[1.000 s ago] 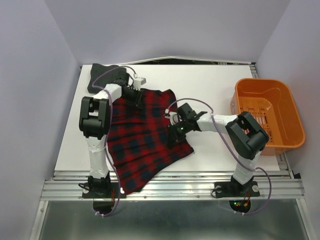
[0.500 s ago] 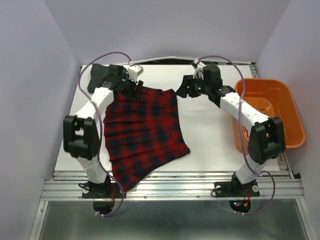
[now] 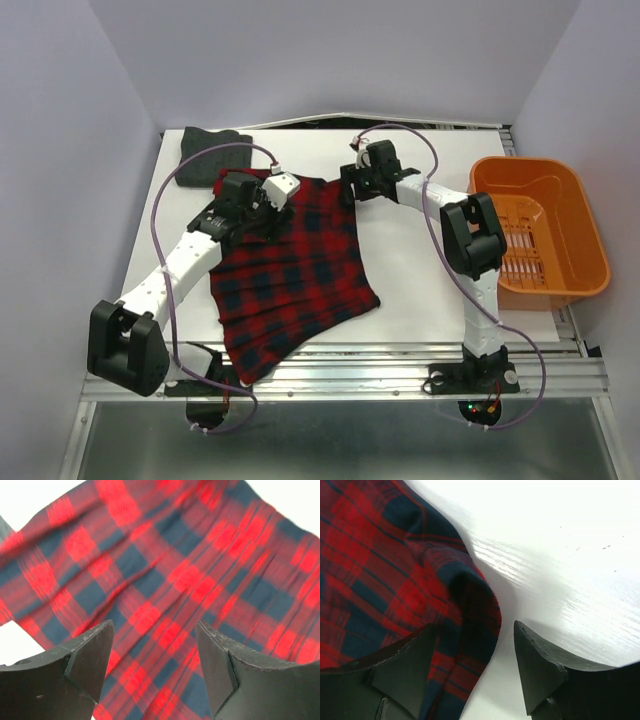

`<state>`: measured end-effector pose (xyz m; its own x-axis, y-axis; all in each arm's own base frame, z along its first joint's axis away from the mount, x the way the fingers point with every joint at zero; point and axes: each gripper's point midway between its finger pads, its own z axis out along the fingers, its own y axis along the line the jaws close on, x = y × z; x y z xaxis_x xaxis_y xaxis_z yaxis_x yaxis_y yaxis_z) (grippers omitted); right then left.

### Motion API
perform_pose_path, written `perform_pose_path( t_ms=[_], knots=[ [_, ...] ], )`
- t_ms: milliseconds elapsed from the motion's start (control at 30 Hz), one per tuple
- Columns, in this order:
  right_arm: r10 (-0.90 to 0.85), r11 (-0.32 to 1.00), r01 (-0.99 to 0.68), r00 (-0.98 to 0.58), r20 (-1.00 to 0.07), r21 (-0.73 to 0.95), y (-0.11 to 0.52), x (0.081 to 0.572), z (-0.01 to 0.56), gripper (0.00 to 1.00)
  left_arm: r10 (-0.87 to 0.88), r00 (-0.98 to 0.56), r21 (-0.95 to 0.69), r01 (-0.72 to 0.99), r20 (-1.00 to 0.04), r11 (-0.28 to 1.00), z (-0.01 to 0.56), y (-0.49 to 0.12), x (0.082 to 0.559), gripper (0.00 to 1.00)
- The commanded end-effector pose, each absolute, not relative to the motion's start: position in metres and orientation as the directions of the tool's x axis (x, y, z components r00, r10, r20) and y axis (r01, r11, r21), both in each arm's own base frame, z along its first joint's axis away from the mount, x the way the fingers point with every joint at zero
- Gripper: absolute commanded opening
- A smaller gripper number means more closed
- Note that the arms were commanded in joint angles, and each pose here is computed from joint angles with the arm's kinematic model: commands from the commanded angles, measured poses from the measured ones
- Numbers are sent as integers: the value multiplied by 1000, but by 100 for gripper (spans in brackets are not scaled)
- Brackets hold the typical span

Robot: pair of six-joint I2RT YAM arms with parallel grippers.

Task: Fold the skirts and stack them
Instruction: Flatten the skirt out

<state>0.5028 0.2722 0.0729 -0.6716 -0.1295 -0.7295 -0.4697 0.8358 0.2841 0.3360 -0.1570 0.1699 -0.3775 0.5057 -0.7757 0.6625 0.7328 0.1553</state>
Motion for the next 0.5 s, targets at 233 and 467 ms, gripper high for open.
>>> perform_pose_path(
  t_ms=[233, 467],
  knots=[
    [-97, 814, -531, -526, -845, 236, 289, 541, 110, 57, 574, -527, 194, 608, -626, 770, 102, -112, 298, 72],
    [-80, 792, -545, -540, -838, 276, 298, 543, 114, 51, 453, -609, 87, 534, -651, 841, 109, -98, 313, 72]
  ],
)
